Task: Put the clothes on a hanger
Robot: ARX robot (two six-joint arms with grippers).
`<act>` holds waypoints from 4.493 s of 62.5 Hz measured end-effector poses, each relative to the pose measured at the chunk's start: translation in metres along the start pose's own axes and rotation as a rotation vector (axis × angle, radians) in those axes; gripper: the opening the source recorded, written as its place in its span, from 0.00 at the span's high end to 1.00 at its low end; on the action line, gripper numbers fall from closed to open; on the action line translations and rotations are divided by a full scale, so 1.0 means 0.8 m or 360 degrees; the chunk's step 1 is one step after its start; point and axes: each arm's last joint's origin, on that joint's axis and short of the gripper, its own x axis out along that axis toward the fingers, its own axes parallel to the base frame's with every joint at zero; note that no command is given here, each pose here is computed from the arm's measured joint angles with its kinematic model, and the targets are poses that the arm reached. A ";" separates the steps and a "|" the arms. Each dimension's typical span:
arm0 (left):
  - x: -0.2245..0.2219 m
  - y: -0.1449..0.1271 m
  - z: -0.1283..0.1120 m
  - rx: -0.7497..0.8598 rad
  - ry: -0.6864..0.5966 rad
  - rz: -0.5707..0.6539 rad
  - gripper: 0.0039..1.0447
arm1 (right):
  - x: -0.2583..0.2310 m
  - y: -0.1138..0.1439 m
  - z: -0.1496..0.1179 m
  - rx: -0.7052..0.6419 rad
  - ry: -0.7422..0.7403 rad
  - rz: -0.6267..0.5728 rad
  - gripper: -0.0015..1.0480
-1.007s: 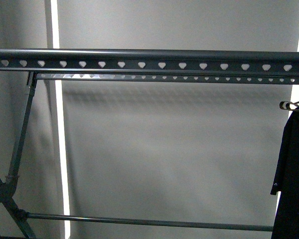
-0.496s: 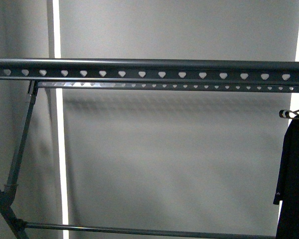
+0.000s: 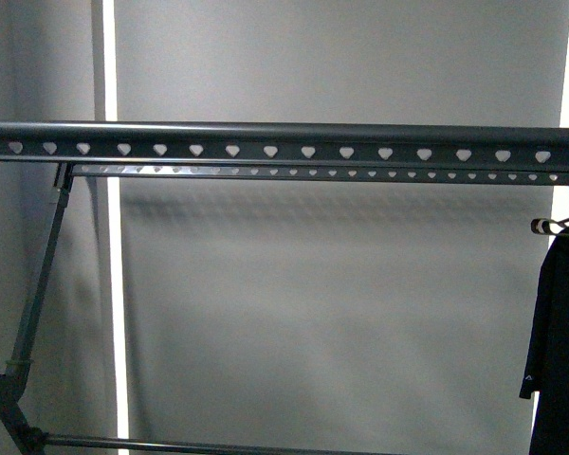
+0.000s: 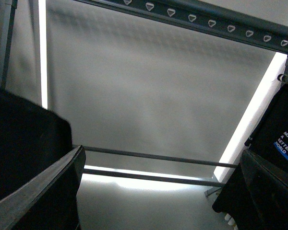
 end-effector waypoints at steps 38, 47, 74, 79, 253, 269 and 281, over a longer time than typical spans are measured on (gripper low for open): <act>0.146 0.069 0.035 -0.0708 0.0176 0.0880 0.06 | 0.000 0.000 0.000 0.0000 0.0000 0.0000 0.07; 0.193 0.077 0.032 -0.0852 0.0184 0.1057 0.06 | 0.000 0.000 0.000 -0.0001 0.0000 0.0000 0.07; 0.306 0.089 0.050 -0.0893 0.0042 0.1304 0.26 | 0.000 0.000 0.000 -0.0001 0.0000 0.0000 0.07; 0.306 0.094 0.045 -0.0894 0.0077 0.1340 0.38 | 0.000 0.000 0.000 0.0000 0.0000 0.0000 0.07; 0.279 -0.048 0.109 0.2543 -0.0957 -0.1200 0.96 | 0.010 -0.011 0.018 -0.0074 0.0227 0.0451 0.07; 0.279 -0.047 0.109 0.2545 -0.0948 -0.1195 0.96 | 0.059 -0.042 0.119 -0.0579 -0.0085 0.0786 0.07; 0.279 -0.047 0.109 0.2545 -0.0947 -0.1193 0.96 | 0.118 -0.053 0.180 -0.1205 -0.0309 0.0952 0.07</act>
